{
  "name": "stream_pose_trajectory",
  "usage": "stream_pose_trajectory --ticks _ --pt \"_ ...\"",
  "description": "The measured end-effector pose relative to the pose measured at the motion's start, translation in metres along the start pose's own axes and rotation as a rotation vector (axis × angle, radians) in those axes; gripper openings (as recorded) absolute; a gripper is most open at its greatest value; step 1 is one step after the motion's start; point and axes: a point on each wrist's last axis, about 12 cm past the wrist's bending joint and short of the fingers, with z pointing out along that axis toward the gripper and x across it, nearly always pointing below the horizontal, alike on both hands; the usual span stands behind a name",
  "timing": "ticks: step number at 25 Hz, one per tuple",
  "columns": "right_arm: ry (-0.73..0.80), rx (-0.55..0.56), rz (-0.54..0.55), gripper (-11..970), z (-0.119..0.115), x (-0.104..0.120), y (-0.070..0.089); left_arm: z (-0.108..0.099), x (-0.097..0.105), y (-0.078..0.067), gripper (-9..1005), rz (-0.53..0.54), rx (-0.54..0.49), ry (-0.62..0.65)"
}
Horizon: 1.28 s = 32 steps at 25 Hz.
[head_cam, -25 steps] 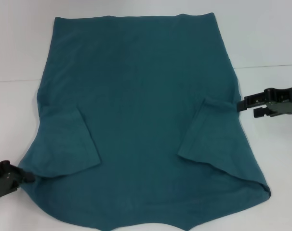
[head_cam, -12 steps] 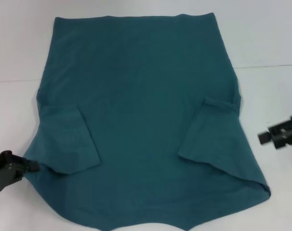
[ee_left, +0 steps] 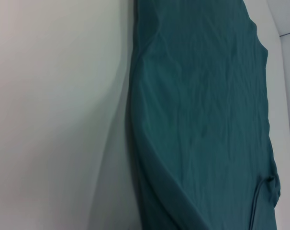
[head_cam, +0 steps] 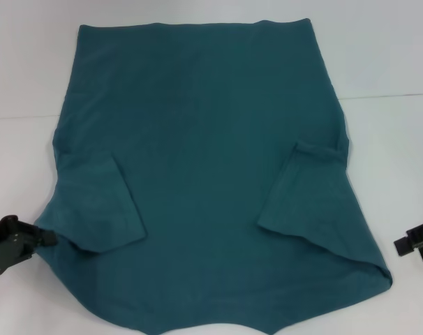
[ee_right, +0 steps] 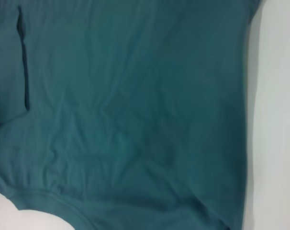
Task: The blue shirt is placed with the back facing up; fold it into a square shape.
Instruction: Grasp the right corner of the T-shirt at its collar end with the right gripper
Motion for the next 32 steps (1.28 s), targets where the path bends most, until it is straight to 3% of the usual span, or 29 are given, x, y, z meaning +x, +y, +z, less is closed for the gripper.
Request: stream_pose_trajectory --ticks 10,32 --pt "0.027 0.025 -0.013 733 0.022 0.006 0.001 0.000 0.000 0.000 32 -0.001 0.001 -0.003" --pt "0.033 0.066 -0.051 733 0.048 0.001 0.008 0.001 0.002 0.003 42 -0.010 -0.005 -0.010"
